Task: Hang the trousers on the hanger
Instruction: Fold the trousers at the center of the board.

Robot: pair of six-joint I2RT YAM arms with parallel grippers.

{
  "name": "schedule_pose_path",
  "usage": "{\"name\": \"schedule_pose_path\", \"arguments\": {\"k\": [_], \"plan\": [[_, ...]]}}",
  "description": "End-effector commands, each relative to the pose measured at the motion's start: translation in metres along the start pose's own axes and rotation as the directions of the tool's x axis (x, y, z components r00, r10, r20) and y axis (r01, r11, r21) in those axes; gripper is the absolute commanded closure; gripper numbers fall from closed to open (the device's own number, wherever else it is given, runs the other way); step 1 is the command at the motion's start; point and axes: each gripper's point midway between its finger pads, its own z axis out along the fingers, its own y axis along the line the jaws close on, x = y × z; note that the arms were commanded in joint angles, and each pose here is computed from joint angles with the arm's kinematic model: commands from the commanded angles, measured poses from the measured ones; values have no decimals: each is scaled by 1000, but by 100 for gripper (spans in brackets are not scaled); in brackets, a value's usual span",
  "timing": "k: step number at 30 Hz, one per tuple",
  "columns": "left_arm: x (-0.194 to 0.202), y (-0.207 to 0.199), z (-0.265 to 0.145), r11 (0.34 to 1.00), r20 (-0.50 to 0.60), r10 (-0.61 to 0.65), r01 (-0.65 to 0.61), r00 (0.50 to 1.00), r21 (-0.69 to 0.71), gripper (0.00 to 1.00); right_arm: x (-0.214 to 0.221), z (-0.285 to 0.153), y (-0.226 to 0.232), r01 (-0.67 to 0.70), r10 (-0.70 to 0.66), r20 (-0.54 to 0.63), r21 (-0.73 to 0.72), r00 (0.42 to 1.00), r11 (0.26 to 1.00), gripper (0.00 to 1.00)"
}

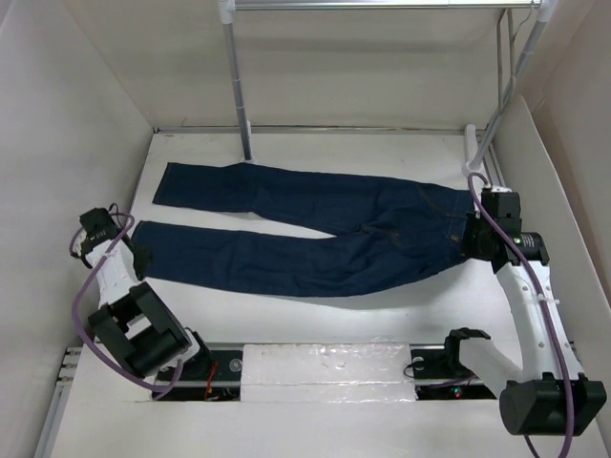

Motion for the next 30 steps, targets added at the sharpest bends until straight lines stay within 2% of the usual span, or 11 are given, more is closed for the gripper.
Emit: {"name": "schedule_pose_path", "arguments": {"k": [1, 3, 6, 9, 17, 24, 28, 30], "plan": [[-3, 9, -3, 1000, 33, -26, 26, 999, -16, 71, -7, 7, 6, -12, 16, 51, -66, 999, 998, 100], [-9, 11, -3, 999, 46, -30, 32, 998, -44, 54, -6, 12, 10, -15, 20, 61, -93, 998, 996, 100], [-8, 23, 17, 992, 32, -71, 74, 997, -103, 53, -2, 18, 14, -11, 17, 57, -109, 998, 994, 100], [-7, 35, 39, 983, -31, -151, 147, 988, -113, 54, -1, 20, 19, 0, 8, 58, -139, 998, 990, 100], [-24, 20, 65, 991, -17, -111, 109, 994, -72, 58, 3, 17, 26, 4, 9, 68, -185, 998, 983, 100], [-15, 7, 77, 996, -35, -47, 44, 998, -72, 59, 11, 14, 30, 0, 14, 65, -214, 998, 977, 100], [3, 22, 94, 989, -99, -51, 36, 994, -146, 67, 2, 11, 26, -18, 35, 80, -198, 996, 980, 100], [7, 29, 98, 984, -110, -49, 30, 993, -175, 84, 0, 12, 24, -34, 49, 75, -192, 996, 981, 100]]}}
